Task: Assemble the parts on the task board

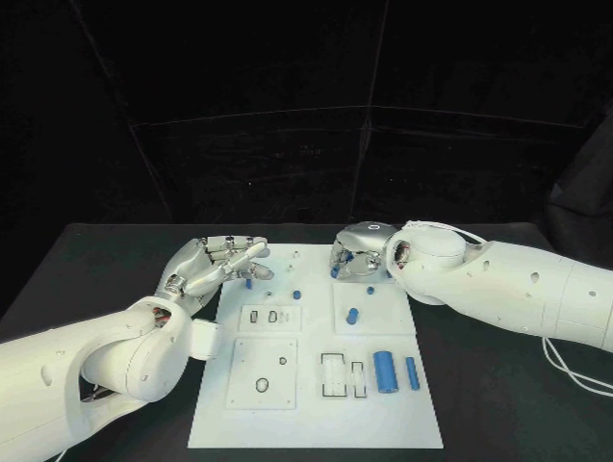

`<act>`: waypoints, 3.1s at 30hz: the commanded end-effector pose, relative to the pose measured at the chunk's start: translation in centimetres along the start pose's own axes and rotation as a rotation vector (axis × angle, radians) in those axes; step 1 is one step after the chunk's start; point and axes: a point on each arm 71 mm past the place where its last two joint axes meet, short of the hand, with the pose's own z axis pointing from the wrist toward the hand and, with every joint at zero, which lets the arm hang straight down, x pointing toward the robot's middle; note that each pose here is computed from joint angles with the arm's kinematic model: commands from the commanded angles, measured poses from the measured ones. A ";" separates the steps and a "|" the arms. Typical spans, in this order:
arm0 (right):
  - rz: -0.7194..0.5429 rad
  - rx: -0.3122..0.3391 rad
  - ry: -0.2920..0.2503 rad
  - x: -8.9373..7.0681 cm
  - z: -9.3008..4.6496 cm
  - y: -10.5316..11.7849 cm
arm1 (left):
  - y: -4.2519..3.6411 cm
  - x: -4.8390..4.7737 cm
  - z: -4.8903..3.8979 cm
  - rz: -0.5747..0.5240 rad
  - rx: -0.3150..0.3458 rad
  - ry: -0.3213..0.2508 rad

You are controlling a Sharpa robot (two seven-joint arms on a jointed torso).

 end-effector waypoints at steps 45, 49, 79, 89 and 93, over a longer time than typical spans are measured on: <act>0.066 0.012 -0.231 -2.5 0.6 1.3 | 0.03 -0.37 0.18 0.001 -0.010 0.012; 0.068 0.017 -0.240 -2.6 1.1 1.5 | 0.02 -0.39 0.17 0.001 -0.010 0.011; 0.065 0.017 -0.238 -2.7 4.5 3.3 | -0.20 -0.27 0.43 0.007 -0.003 0.019; 0.041 0.034 -0.201 -2.4 4.8 3.3 | -0.27 -0.28 0.57 0.008 -0.003 0.020; 0.032 0.043 -0.194 -2.4 4.8 3.1 | -0.28 -0.33 0.60 0.009 -0.003 0.019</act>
